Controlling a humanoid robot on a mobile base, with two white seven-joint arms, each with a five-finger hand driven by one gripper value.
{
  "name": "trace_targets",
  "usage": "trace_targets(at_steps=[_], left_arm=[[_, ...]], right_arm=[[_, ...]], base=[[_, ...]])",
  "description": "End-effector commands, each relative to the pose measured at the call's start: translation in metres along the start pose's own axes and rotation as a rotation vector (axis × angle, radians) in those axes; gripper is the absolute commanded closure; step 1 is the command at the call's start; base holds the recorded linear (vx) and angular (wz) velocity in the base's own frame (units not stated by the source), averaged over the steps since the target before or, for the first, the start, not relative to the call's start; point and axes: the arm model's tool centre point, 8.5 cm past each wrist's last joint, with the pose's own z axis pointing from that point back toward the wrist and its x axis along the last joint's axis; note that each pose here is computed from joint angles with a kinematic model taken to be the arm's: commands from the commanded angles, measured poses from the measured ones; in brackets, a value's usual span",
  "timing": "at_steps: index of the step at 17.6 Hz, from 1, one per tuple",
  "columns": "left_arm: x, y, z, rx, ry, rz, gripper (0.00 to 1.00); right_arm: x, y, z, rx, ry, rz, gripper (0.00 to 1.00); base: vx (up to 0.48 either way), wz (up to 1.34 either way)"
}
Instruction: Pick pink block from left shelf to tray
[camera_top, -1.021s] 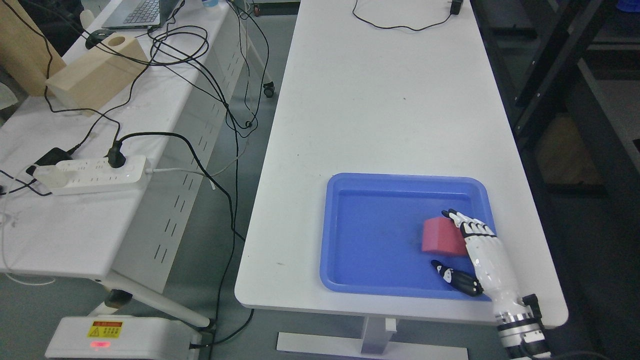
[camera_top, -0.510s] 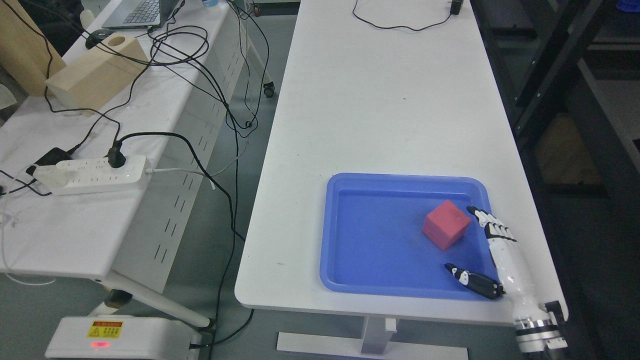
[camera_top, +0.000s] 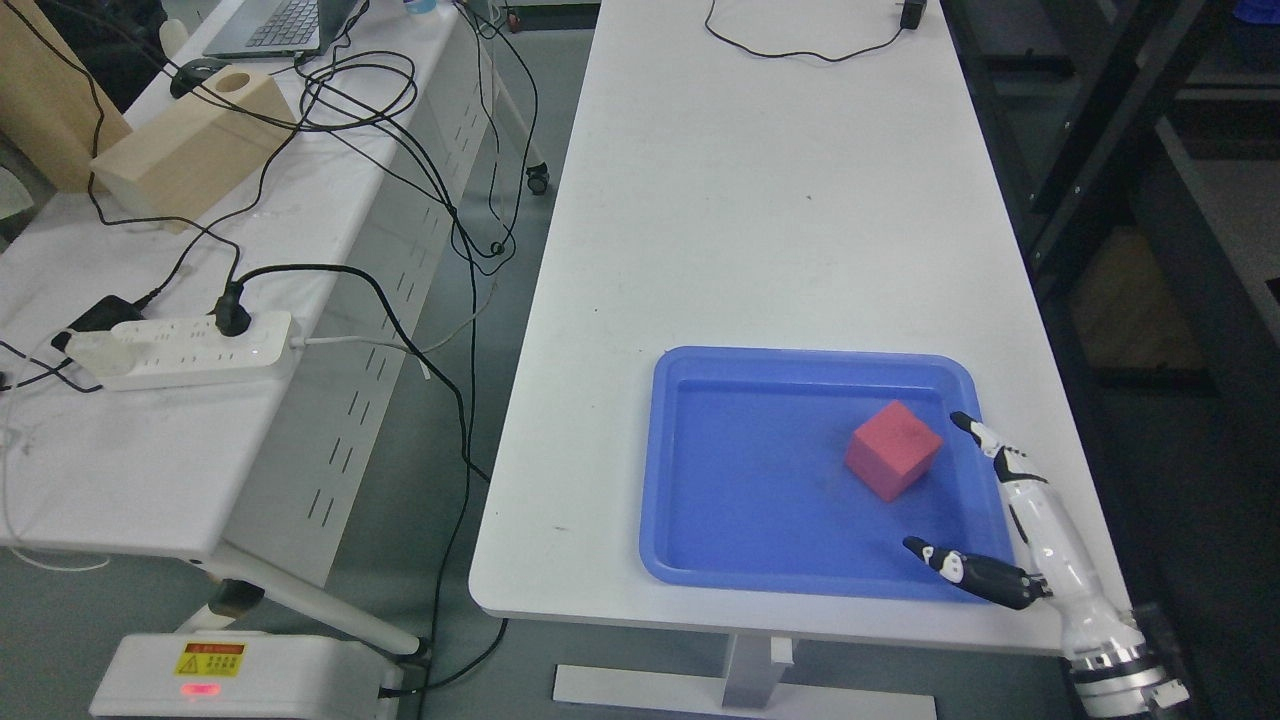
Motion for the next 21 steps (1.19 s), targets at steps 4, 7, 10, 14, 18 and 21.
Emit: trace_targets(at_steps=[4,7,10,14,18,21], left_arm=[[-0.007,0.010,0.002,0.015,0.003,-0.002,0.00],[-0.007,0.010,0.002,0.015,0.003,-0.002,0.00],[-0.007,0.010,0.002,0.015,0.003,-0.002,0.00],[-0.007,0.010,0.002,0.015,0.003,-0.002,0.00],[-0.007,0.010,0.002,0.015,0.003,-0.002,0.00],[-0.007,0.010,0.002,0.015,0.003,-0.002,0.00]], right_arm=[[-0.018,-0.072,0.015,-0.376,-0.020,-0.436,0.01],[-0.019,-0.073,0.015,-0.395,-0.016,-0.446,0.01],[-0.032,-0.072,0.017,-0.364,0.101,-0.446,0.01],[-0.049,-0.078,0.026,-0.275,0.241,-0.439,0.01],[-0.059,-0.062,0.031,-0.265,0.372,-0.497,0.01],[-0.060,-0.055,0.030,-0.265,0.396,-0.521,0.01]], base=[[0.000,0.00],[-0.009,0.00],[-0.041,0.00],[-0.081,0.00],[-0.140,0.00],[-0.170,-0.02]])
